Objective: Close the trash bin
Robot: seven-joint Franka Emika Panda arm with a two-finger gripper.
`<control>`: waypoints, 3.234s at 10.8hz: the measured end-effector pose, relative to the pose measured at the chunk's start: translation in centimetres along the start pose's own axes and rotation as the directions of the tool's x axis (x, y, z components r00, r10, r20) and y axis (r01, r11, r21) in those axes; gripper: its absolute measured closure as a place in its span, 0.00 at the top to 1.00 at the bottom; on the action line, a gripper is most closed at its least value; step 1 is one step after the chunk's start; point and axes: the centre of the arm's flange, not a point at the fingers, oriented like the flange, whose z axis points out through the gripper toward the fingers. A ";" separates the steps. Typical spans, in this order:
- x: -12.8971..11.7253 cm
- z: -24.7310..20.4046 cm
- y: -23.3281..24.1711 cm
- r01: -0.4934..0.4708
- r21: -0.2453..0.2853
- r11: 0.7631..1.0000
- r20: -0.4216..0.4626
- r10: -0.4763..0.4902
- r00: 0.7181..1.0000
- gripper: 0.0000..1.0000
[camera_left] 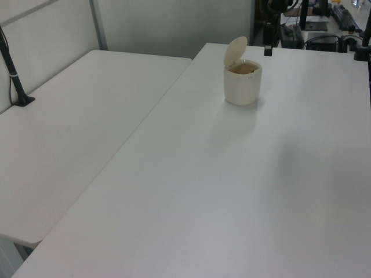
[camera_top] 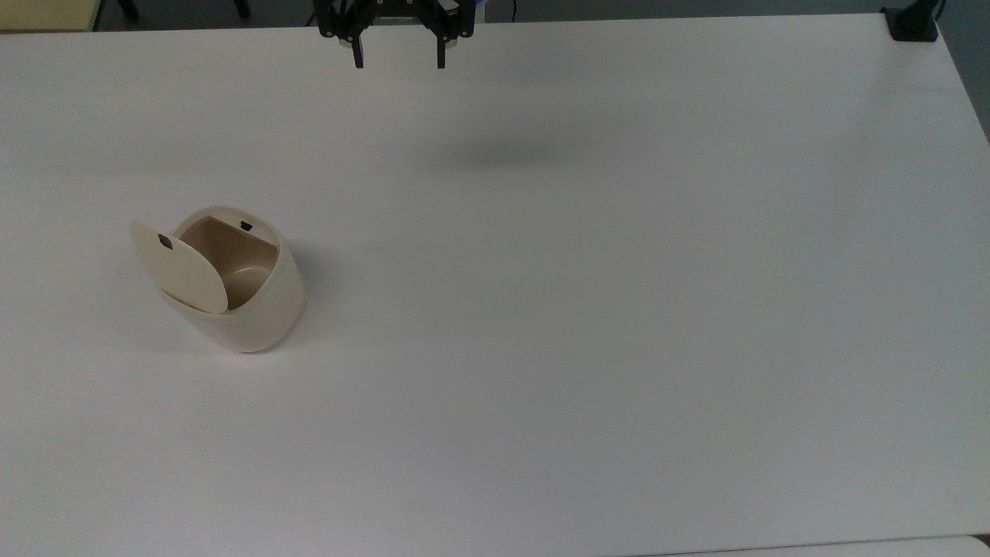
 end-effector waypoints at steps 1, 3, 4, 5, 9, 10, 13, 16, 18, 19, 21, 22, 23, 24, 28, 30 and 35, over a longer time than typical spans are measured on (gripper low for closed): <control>0.0 0.0 0.0 0.006 0.000 1.000 0.000 -0.006 1.000 0.65; 0.0 0.0 0.0 0.010 0.000 1.000 0.000 -0.010 1.000 0.34; 0.0 0.0 0.0 0.010 0.000 1.000 0.000 -0.010 1.000 0.18; 0.0 0.0 0.0 0.010 0.000 1.000 0.000 -0.010 1.000 0.14; 0.2 0.4 0.4 -0.026 0.000 1.000 0.001 0.026 1.000 0.03; 0.5 0.5 1.0 -0.056 0.000 0.998 -0.011 0.056 0.998 0.01; 2.3 0.6 6.9 -0.170 0.002 0.985 -0.110 0.169 0.979 0.01; 4.0 0.1 14.2 -0.299 0.007 0.954 -0.286 0.288 0.914 0.01; 5.5 1.3 17.4 -0.404 0.022 0.915 -0.398 0.378 0.836 0.01; 6.2 1.9 18.7 -0.436 0.033 0.899 -0.447 0.404 0.798 0.01; 7.6 3.6 20.9 -0.468 0.056 0.882 -0.531 0.424 0.734 0.01; 8.1 4.6 21.6 -0.478 0.064 0.876 -0.554 0.430 0.713 0.01; 8.6 5.8 22.1 -0.484 0.067 0.873 -0.557 0.435 0.707 0.01; 9.0 7.2 22.3 -0.486 0.065 0.872 -0.548 0.438 0.712 0.01; 8.9 8.3 22.0 -0.493 0.049 0.868 -0.468 0.456 0.757 0.01; 8.5 8.6 21.3 -0.491 0.038 0.870 -0.408 0.462 0.787 0.01; 8.1 12.3 19.3 -0.439 -0.006 0.898 -0.258 0.423 0.869 0.01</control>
